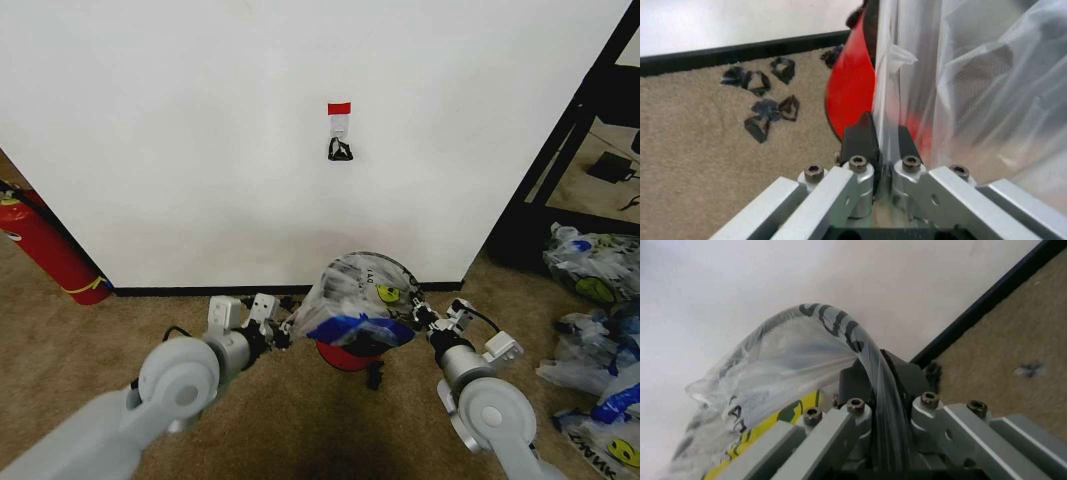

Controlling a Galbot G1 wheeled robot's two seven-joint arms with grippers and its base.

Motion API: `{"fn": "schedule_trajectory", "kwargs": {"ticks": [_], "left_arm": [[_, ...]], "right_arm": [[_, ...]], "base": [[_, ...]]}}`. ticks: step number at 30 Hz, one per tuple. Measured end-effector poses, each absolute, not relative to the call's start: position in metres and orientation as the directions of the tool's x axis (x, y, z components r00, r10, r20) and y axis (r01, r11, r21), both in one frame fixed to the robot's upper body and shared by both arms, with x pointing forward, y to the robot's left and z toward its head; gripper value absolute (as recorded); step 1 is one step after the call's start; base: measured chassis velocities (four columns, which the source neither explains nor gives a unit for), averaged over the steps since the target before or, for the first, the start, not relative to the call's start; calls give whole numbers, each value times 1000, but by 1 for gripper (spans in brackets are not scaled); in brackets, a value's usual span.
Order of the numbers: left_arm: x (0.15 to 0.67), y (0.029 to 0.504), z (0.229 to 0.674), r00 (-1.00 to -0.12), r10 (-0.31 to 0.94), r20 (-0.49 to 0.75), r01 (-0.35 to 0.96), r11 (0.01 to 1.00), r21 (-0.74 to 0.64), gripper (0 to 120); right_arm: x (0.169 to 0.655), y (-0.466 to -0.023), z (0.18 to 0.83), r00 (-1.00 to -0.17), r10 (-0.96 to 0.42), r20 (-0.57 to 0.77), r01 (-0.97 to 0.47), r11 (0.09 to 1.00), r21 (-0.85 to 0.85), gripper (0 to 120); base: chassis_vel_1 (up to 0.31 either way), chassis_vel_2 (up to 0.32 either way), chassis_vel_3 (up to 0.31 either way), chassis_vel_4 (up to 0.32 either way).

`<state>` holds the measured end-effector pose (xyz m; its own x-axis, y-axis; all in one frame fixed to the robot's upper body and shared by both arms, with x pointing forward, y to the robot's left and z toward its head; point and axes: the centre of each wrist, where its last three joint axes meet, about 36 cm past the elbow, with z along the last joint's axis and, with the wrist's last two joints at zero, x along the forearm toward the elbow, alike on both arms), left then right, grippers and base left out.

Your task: Pick up the garbage bag from the wall and place it over the trash bin.

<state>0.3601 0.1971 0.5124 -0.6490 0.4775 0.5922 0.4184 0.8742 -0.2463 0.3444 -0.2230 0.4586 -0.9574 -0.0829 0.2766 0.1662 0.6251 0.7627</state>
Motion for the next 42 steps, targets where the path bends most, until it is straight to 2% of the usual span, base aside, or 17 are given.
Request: {"fn": "schedule_trajectory", "kwargs": {"ticks": [6, 13, 16, 21, 25, 29, 31, 34, 37, 38, 42], "left_arm": [[357, 185, 489, -631, 499, 594, 411, 864, -290, 0], [345, 178, 486, -623, 517, 588, 418, 854, -308, 0], [340, 180, 492, -628, 518, 580, 430, 853, -296, 7], [330, 193, 517, -684, 495, 536, 460, 863, -209, 28], [325, 197, 526, -705, 481, 521, 468, 867, -168, 38], [308, 199, 538, -735, 470, 490, 477, 871, -121, 56], [306, 199, 538, -739, 468, 484, 477, 872, -115, 58], [283, 194, 537, -793, 480, 375, 500, 865, -48, 73], [268, 186, 530, -783, 528, 328, 544, 838, -51, 86], [268, 186, 530, -783, 528, 328, 544, 838, -51, 86], [269, 174, 518, -760, 575, 303, 583, 809, -75, 99]], "right_arm": [[333, -217, 468, -957, -111, 267, 160, 568, 807, 1], [330, -215, 468, -958, -109, 266, 161, 562, 811, 1], [331, -218, 467, -960, -93, 263, 165, 570, 805, 1], [337, -223, 460, -960, -74, 270, 178, 583, 793, 1], [339, -225, 460, -960, -66, 272, 184, 585, 790, 1], [341, -229, 459, -957, -40, 288, 211, 586, 783, 1], [342, -229, 459, -957, -38, 289, 213, 586, 782, 1], [346, -231, 458, -947, -10, 320, 255, 579, 775, 1], [347, -232, 459, -943, -1, 333, 271, 579, 769, 1], [347, -232, 459, -943, -1, 333, 271, 579, 769, 1], [347, -229, 462, -942, -2, 337, 273, 578, 769, 1]], "base": [[0, 0, 0, 0], [0, 0, 0, 0], [0, 0, 0, 0], [0, 0, 0, 0], [0, 0, 0, 0], [0, 0, 0, 0], [0, 0, 0, 0], [0, 0, 0, 0], [0, 0, 0, 0], [0, 0, 0, 0], [0, 0, 0, 0]]}}
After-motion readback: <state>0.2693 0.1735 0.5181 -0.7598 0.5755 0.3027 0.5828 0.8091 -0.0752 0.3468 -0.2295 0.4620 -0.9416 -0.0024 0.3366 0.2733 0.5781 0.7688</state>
